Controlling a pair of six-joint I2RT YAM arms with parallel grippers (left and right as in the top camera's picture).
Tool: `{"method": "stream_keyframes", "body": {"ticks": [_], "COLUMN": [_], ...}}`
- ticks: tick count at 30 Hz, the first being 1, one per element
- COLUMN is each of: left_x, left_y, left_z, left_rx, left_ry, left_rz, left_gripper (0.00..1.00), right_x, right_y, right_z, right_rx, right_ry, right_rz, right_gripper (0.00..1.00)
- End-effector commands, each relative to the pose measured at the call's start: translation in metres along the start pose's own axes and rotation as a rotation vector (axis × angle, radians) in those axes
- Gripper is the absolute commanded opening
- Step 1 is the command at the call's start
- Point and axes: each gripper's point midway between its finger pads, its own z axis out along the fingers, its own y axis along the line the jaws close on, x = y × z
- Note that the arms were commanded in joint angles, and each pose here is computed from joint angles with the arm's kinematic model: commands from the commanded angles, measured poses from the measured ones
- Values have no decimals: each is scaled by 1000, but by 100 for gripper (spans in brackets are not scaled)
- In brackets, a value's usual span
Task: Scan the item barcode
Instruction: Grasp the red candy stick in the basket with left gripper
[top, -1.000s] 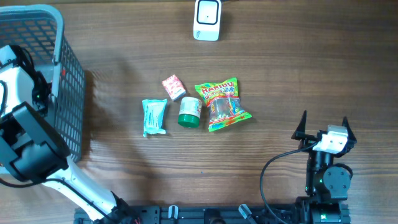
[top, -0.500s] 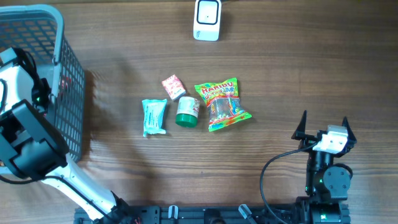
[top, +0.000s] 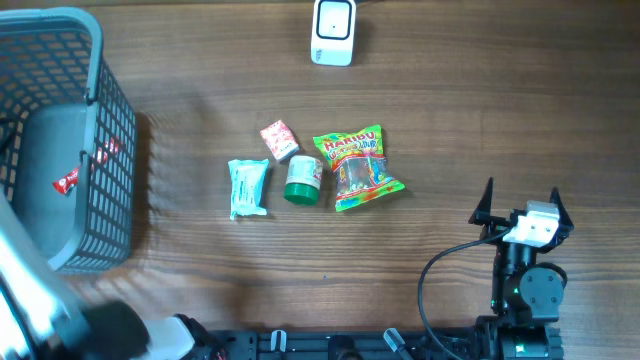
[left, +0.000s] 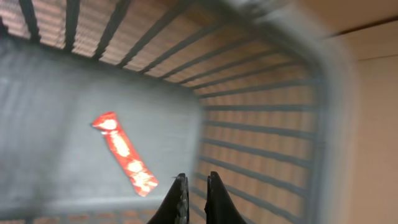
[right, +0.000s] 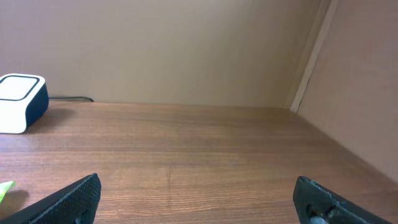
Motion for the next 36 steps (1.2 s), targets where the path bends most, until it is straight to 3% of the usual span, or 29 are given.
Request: {"method": "stream_keyframes", "body": {"ticks": [1,2,3,5,8,11,18,20,21,36], "left_x": [-16,-15,-13,-6,7,28,81,88,94,128], "left_y": [1,2,6,16,29,48,74,80,87,146], "left_z": [-32,-31,-26,-9,34,85,152,160,168,207], "left_rx": [43,34,11,-56,-167,-290,-405,-433,-465,-670], "left_ry": [-64,-63,-55,-31,11,67,250,257,260,316], "left_rz": [17,18,24,38,48,75,84,78,66,88], "left_gripper": [41,68,87,100,99,90,84,87,100,100], "right_x": [-1,-1,-1,-1,-1,-1,-1,-1,-1,-1], "right_y": [3,3,3,3,3,3,3,3,3,3], "right_z": [0,0,0,0,0,0,0,0,0,0], "right_rx": [-16,-16,-16,-16,-16,-16,-16,-16,-16,-16], "right_ry": [-5,-5,-5,-5,-5,-5,-5,-4,-4,-4], "right_rz": [-6,-6,-6,-6,-6,-6,-6,-6,-6,-6], "right_gripper": [100,100,100,100,100,100,100,100,100,100]}}
